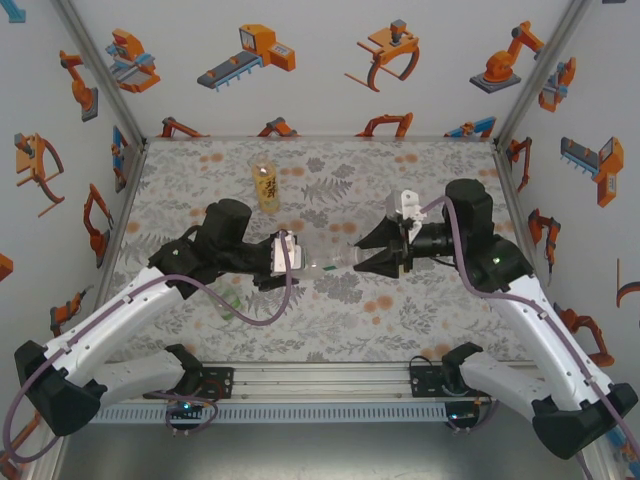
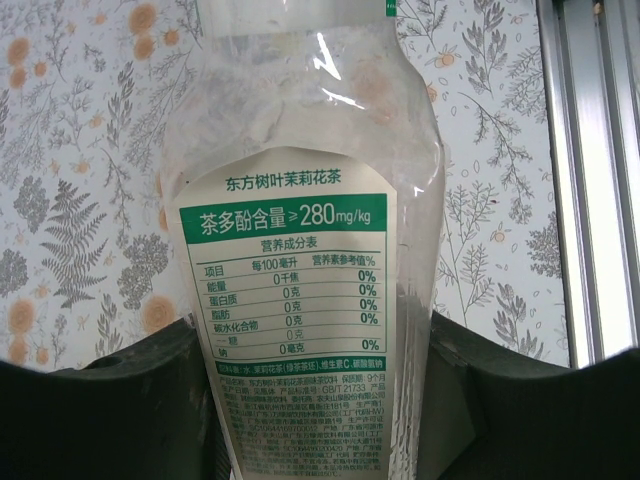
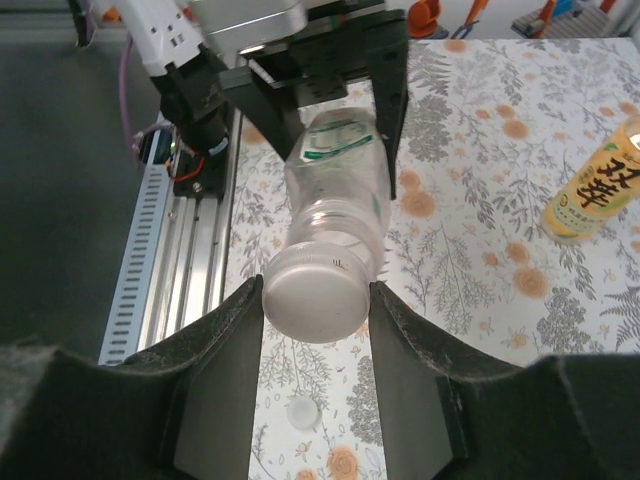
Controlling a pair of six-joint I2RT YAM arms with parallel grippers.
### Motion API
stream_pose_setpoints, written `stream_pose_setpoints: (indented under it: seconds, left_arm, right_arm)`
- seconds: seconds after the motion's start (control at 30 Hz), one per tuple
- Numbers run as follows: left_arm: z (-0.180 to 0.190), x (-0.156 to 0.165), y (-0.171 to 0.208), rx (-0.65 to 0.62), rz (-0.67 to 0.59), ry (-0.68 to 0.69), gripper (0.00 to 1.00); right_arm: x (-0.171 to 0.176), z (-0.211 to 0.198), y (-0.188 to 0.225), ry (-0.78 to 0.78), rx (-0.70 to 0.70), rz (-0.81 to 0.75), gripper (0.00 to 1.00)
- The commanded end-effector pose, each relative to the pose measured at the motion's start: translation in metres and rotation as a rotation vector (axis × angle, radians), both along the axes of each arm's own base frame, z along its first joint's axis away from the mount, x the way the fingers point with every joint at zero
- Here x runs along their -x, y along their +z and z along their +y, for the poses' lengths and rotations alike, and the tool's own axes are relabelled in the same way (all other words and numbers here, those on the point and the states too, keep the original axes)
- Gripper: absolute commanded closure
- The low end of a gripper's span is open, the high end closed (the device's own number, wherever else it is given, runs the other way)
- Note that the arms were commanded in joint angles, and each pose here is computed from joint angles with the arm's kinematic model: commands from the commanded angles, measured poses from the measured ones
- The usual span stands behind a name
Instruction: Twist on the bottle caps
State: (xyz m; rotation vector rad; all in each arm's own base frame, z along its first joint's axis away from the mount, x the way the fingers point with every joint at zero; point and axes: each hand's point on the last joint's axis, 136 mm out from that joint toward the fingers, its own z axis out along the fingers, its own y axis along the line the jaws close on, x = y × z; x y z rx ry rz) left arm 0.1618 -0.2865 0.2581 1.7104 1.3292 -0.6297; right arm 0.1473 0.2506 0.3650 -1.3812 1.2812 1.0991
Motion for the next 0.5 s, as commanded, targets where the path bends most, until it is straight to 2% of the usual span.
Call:
stream_pose_setpoints:
  seconds: [0.0,0.47]
  left_arm:
    - [0.0034,0.0087,0.0003,-0.008,-0.005,-0.029,1.0]
    - [0.0023,0.0149,-0.004,-0.027,0.004,-0.062,1.0]
  right_arm:
    - [0.0114,0.0023,0.0022,0.049,0.021,-0.096,1.0]
    - [0.0045,0.0082,0.0006,0.018,0.028,-0.137,1.0]
